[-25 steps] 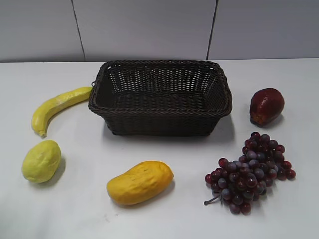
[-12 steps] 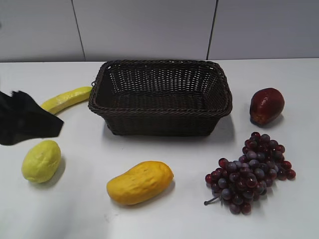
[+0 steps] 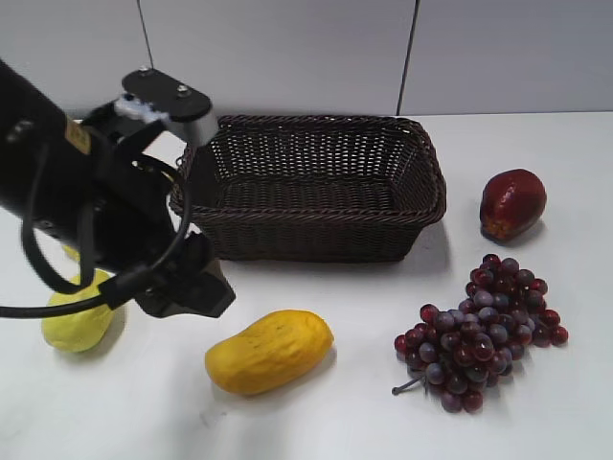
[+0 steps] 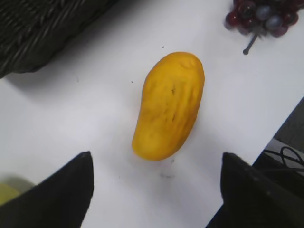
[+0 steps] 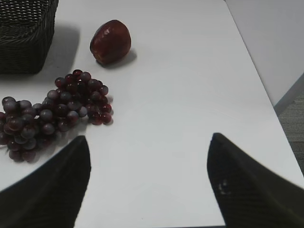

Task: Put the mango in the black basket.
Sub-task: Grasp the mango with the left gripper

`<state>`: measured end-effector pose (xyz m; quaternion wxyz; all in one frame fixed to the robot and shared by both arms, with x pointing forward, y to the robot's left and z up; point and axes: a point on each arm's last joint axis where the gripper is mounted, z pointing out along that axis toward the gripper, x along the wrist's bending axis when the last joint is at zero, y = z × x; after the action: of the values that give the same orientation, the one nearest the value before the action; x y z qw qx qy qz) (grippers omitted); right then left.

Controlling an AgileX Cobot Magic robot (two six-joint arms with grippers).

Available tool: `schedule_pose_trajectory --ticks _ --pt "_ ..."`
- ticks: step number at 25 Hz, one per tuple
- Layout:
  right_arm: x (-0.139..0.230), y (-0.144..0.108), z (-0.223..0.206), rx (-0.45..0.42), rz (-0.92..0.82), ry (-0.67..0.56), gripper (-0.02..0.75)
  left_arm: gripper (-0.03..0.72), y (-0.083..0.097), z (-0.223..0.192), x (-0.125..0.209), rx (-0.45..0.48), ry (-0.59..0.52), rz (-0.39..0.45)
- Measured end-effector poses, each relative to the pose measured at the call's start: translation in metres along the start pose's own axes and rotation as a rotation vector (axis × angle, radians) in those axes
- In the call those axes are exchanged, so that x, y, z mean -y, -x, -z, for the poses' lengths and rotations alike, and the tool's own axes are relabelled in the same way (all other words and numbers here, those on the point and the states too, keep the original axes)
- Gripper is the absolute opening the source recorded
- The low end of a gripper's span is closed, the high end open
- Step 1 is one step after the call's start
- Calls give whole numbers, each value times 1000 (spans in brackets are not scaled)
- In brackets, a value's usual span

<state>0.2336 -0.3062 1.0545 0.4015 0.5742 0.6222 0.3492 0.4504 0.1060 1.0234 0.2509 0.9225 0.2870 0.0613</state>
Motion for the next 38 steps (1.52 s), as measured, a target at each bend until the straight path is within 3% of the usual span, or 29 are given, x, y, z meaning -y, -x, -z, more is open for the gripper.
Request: schedule_pose_trajectory --ticks 9,18,32,35,38 --pt "0 0 0 0 0 0 589 689 13 -51 -25 23 -128 -148" --pt "0 0 0 0 0 0 589 693 17 -102 -25 60 -247 -163" --pt "0 0 0 0 0 0 589 692 10 -144 -18 12 -267 -230" --pt "0 0 0 0 0 0 589 668 9 -150 -15 14 -279 -230" --pt "0 0 0 0 0 0 589 591 9 -152 -14 16 -289 -230"
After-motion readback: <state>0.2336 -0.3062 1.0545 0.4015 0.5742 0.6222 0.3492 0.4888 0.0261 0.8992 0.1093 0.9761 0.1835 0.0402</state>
